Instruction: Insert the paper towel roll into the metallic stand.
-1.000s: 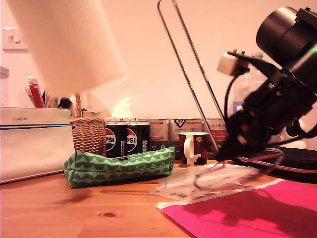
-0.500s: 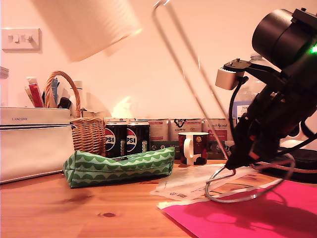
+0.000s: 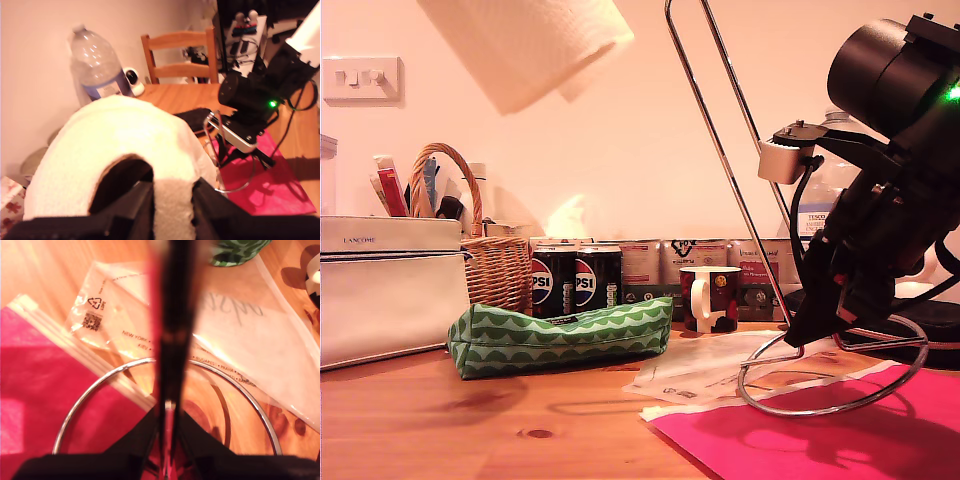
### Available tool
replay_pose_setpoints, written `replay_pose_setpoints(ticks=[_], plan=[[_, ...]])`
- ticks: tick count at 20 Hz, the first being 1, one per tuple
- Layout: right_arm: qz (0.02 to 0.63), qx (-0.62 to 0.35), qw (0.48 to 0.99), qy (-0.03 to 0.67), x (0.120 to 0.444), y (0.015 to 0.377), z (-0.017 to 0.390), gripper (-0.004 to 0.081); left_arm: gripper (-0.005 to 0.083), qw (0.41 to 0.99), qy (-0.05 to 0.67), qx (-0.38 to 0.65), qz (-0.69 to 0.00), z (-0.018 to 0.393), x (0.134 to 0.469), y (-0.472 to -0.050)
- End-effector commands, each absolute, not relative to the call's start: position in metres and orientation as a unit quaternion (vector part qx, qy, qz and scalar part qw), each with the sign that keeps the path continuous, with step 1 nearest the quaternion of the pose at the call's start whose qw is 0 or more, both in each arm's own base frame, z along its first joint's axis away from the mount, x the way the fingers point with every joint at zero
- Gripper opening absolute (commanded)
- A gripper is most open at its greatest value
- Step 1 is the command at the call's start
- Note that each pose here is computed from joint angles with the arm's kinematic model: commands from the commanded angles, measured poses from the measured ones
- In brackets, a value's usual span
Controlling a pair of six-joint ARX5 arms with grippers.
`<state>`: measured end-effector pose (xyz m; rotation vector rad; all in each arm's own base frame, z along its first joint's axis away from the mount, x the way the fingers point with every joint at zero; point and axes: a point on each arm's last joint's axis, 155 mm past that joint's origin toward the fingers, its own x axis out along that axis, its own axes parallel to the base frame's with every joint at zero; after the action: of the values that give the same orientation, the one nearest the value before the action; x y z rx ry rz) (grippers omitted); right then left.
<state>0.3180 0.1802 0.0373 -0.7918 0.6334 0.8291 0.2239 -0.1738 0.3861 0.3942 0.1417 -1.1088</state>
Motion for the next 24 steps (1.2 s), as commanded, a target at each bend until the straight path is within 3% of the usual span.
replay_pose_setpoints(ticks=[1,11,24], plan=[[0.386,-0.377,0.795,0.278,0.323,0.184,0.047,-0.0013,-0.0021,0.825,0.053,0.185,-0.532,0.391,0.221,-0.176],[0.388,-0.379,0.794,0.273,0.331,0.191,0.058,-0.0013,-0.0021,0.823,0.033,0.190,-0.534,0.398,0.222,-0.178],[0.389,-0.392,0.778,0.300,0.325,0.189,0.042,-0.0013,-0.0021,0.794,-0.008,0.174,-0.582,0.413,0.202,-0.189]])
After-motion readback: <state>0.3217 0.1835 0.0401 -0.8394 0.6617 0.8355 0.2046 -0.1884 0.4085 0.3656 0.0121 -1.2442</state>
